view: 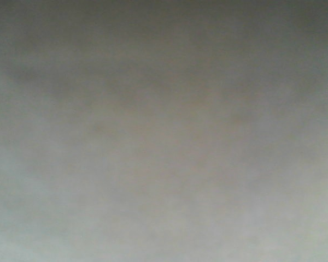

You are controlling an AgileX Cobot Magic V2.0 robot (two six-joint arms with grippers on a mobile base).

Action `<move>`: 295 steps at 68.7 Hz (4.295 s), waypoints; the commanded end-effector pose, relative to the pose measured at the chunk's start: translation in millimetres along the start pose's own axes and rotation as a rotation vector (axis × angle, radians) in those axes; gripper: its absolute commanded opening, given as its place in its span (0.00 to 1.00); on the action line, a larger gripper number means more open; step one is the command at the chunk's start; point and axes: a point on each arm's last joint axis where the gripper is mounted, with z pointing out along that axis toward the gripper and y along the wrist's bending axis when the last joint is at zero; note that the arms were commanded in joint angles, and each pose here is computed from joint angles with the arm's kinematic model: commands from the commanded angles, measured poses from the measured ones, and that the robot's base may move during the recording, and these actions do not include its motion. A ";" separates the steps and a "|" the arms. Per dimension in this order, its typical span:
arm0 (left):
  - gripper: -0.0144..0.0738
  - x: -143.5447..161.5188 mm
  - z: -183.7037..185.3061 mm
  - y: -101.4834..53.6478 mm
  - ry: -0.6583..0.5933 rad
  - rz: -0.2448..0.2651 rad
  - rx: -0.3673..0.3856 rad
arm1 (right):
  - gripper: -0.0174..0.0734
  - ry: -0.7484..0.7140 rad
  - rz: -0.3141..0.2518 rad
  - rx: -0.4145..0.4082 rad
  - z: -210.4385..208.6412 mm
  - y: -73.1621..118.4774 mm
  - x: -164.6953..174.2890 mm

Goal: Grab box from left shelf to table start

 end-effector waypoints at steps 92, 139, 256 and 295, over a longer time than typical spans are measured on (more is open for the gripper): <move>0.06 -18.6 -3.8 5.9 -0.146 0.109 -0.088 | 0.26 -0.203 -0.028 -0.023 -11.9 3.5 -25.0; 0.06 -18.6 -3.8 5.9 -0.146 0.109 -0.088 | 0.26 -0.203 -0.028 -0.023 -11.8 3.5 -24.9; 0.06 -19.0 -2.4 6.0 -0.139 0.109 -0.089 | 0.26 -0.195 -0.028 -0.023 -10.7 3.4 -24.5; 0.06 -18.3 -1.9 6.2 -0.135 0.109 -0.090 | 0.26 -0.189 -0.028 -0.023 -10.8 3.4 -23.8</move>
